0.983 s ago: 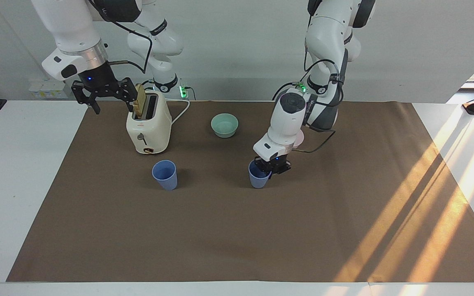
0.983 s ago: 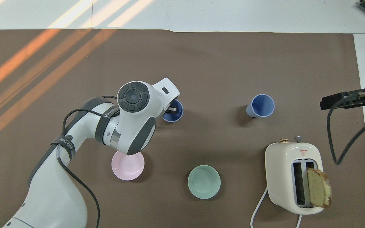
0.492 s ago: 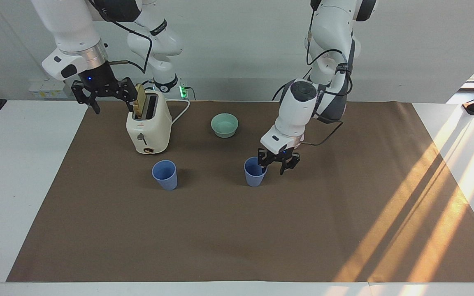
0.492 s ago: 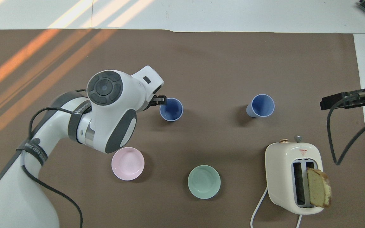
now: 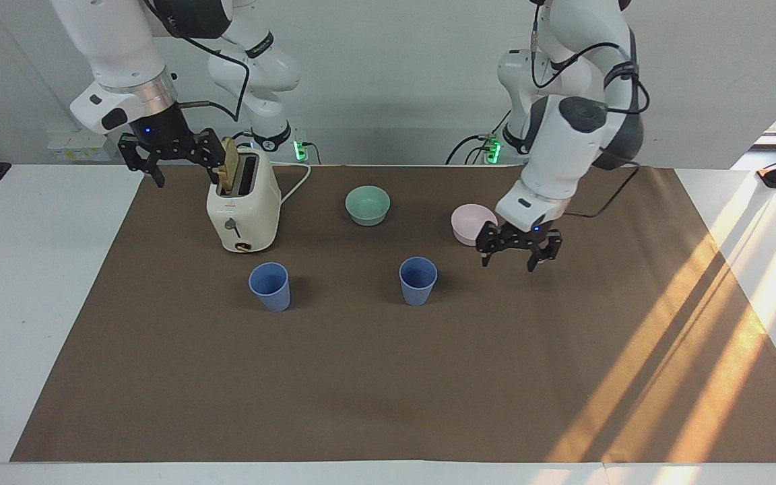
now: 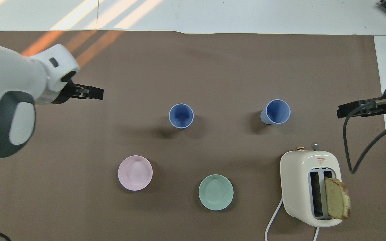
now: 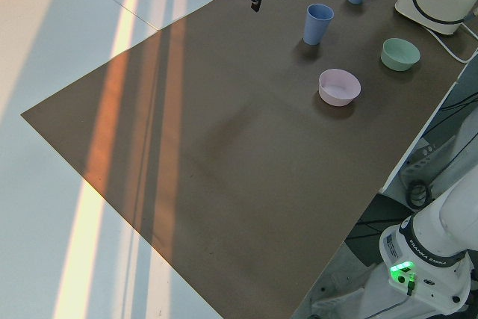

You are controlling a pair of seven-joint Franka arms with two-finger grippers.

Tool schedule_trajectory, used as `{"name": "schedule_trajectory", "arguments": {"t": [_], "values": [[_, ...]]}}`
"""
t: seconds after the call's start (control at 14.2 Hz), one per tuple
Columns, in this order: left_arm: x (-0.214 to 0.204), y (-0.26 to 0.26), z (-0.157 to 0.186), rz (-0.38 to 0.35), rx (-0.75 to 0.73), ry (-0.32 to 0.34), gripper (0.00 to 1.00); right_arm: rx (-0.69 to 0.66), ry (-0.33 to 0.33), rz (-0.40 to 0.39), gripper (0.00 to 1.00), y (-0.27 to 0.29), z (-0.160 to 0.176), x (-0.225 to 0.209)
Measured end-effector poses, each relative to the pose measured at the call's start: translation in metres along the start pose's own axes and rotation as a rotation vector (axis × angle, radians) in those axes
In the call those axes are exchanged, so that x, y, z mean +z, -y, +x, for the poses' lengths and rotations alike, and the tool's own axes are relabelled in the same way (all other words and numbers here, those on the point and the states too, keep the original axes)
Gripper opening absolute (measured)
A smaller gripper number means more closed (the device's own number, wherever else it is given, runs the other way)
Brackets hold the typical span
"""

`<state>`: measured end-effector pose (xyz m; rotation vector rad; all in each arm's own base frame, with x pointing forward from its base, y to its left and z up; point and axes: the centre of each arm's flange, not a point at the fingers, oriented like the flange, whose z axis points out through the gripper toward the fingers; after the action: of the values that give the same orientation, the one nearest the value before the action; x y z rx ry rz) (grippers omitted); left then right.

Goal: Stack blue cups with both arms

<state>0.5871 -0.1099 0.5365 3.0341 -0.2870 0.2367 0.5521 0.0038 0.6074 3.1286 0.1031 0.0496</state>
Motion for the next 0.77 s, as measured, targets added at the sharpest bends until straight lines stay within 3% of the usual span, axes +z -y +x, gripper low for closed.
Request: {"name": "schedule_trajectory", "arguments": {"t": [0.28, 0.77], "values": [[-0.062, 0.054, -0.005, 0.008, -0.008, 0.025, 1.00, -0.007, -0.029, 0.001, 1.00, 0.003, 0.013, 0.062], [-0.089, 0.075, -0.008, 0.039, 0.032, 0.051, 1.00, -0.047, -0.020, 0.032, 1.00, 0.034, 0.061, 0.187]]}}
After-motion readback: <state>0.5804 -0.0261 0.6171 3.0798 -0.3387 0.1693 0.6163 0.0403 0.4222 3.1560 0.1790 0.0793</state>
